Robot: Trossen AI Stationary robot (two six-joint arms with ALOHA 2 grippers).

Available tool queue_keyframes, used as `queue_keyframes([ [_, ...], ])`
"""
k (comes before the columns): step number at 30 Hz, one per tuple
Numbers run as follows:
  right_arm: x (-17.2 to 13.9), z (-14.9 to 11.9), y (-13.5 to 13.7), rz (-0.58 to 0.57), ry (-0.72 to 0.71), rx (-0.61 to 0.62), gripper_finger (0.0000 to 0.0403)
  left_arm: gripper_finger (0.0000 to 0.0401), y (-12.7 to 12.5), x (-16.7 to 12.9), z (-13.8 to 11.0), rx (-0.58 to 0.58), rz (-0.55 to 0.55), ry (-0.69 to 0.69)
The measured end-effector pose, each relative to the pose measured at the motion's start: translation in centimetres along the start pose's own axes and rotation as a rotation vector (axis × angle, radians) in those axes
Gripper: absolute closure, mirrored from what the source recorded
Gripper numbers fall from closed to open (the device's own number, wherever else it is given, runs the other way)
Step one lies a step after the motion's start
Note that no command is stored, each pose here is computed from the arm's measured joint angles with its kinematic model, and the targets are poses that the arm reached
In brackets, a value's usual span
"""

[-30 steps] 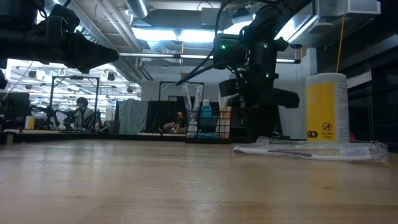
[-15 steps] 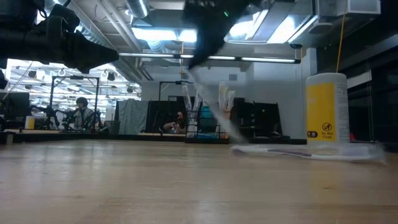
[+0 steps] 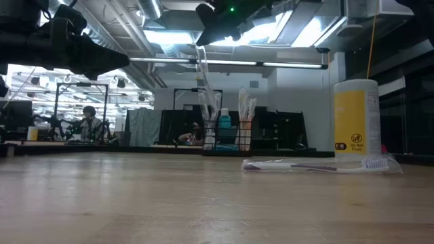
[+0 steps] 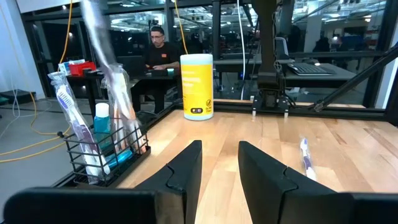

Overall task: Pick & Place toothbrushing station
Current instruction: Put the violet toothbrush into the black wire organizer bin

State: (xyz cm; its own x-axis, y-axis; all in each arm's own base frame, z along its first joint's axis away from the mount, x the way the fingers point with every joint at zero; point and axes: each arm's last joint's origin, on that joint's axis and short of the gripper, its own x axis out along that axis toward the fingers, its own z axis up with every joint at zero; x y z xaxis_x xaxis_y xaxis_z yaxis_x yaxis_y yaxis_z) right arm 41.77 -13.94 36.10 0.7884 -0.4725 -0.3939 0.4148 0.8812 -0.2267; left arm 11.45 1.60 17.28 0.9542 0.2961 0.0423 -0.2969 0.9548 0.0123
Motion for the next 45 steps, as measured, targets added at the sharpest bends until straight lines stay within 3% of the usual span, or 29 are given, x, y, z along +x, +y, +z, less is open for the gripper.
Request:
queue_keyframes([
  [7,1.6,0.0,-4.1,-0.099,-0.113,0.094,0.0403,0.0301,0.0,0.0,0.0,0.000,0.000,0.000],
  [13,3.4,-1.1,-5.9,-0.132,-0.112,0.101,0.0403,0.0301,0.0,0.0,0.0,0.000,0.000,0.000],
  [20,4.9,-2.4,-6.1,-0.119,-0.075,0.071,0.0403,0.0301,0.0,0.0,0.0,0.000,0.000,0.000],
  [38,5.5,-3.6,-7.4,-0.164,-0.048,0.083,0.0403,0.0301,0.0,0.0,0.0,0.000,0.000,0.000],
  [45,5.4,-2.9,-7.5,-0.181,-0.119,0.097,0.0403,0.0301,0.0,0.0,0.0,0.000,0.000,0.000],
])
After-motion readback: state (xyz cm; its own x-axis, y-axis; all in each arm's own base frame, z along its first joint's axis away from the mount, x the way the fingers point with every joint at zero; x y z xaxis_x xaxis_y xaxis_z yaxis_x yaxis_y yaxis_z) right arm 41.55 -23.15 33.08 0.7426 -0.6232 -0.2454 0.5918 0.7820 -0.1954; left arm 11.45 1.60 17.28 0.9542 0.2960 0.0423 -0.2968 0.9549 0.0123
